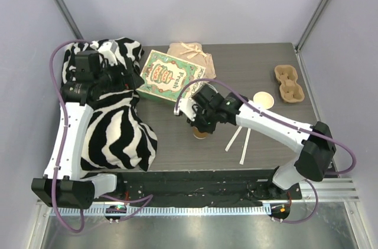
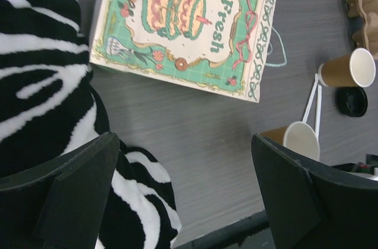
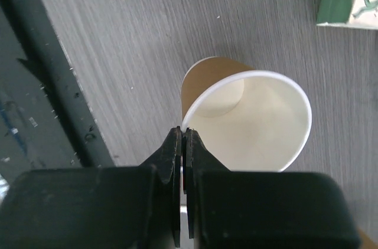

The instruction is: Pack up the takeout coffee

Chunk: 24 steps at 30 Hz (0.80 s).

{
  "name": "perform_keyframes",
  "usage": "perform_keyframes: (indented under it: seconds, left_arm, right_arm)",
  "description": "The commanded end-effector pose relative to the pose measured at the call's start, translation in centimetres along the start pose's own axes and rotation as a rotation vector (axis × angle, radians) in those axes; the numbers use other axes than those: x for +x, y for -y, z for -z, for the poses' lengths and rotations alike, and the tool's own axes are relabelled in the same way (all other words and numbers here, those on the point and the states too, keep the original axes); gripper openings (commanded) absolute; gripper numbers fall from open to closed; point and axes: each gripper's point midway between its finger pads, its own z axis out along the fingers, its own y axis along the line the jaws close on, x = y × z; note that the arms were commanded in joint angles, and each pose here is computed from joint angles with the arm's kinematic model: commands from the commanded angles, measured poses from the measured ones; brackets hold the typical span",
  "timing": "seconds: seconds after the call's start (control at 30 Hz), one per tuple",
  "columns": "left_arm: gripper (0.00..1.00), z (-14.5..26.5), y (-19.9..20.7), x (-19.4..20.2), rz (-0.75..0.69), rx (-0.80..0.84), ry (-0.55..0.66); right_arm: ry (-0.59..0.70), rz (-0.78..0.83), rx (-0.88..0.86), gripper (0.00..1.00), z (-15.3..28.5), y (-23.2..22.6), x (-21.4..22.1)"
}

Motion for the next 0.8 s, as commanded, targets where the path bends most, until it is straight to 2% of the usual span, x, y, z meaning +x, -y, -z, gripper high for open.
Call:
perform_keyframes:
  seconds: [0.0,0.17,0.33,0.37,0.43,0.47,0.53,0.57,0.6,0.63,0.67,0.77]
  left_arm:
    - [1.00,0.2,1.4,-0.5,0.014,0.078,0.026]
    - [1.00,-0.2,1.7,-0.6,0.018,0.111,0.009]
    - [1.00,-0.8,1.7,-1.0,0.020,0.113,0.008]
    - [1.00,-0.8,1.6,-1.0,0.022,0.109,0.010]
    - [1.00,-1.1,1.5,-0.9,0.033,0.106,0.001]
    - [1.00,-1.0,1.6,-0.7,0.034,0.113,-0.005]
    - [1.00,-1.1,1.7,-0.6,0.035,0.120,-0.010]
    - [1.00,-1.1,1.8,-0.7,0.034,0.125,-0.008]
    - [1.00,-1.0,2.0,-0.6,0.033,0.135,-0.011]
    - [1.00,-1.0,2.0,-0.6,0.035,0.137,-0.009]
    - [1.00,-1.0,2.2,-0.9,0.040,0.143,0.001]
    - [1.00,-1.1,2.7,-1.2,0.048,0.169,0.008]
  right_arm:
    - [0.023,0.065,0.178,0.04,-1.8,0.9,-1.5]
    - [-0.028,0.071,0.224,0.08,-3.7,0.4,-0.8]
    - [-0.038,0.066,0.266,0.21,-4.0,0.7,-0.9]
    - [-0.041,0.068,0.264,0.30,-4.1,0.6,-0.8]
    - [-0.040,0.071,0.257,0.42,-3.8,0.6,-0.8]
    - [-0.035,0.074,0.251,0.51,-3.6,0.4,-0.9]
    - [0.003,0.086,0.228,0.60,-2.2,0.0,-1.7]
    - [0.024,0.104,0.212,0.77,-1.4,0.0,-2.0]
    - [0.023,0.104,0.189,0.79,-0.4,-0.1,-1.8]
    - [0.075,0.095,0.112,0.80,0.7,-0.8,-3.1]
    - [0.072,0.028,0.095,0.84,1.7,0.8,-2.3]
    - [0.195,-0.025,-0.006,0.93,4.7,1.5,-3.7]
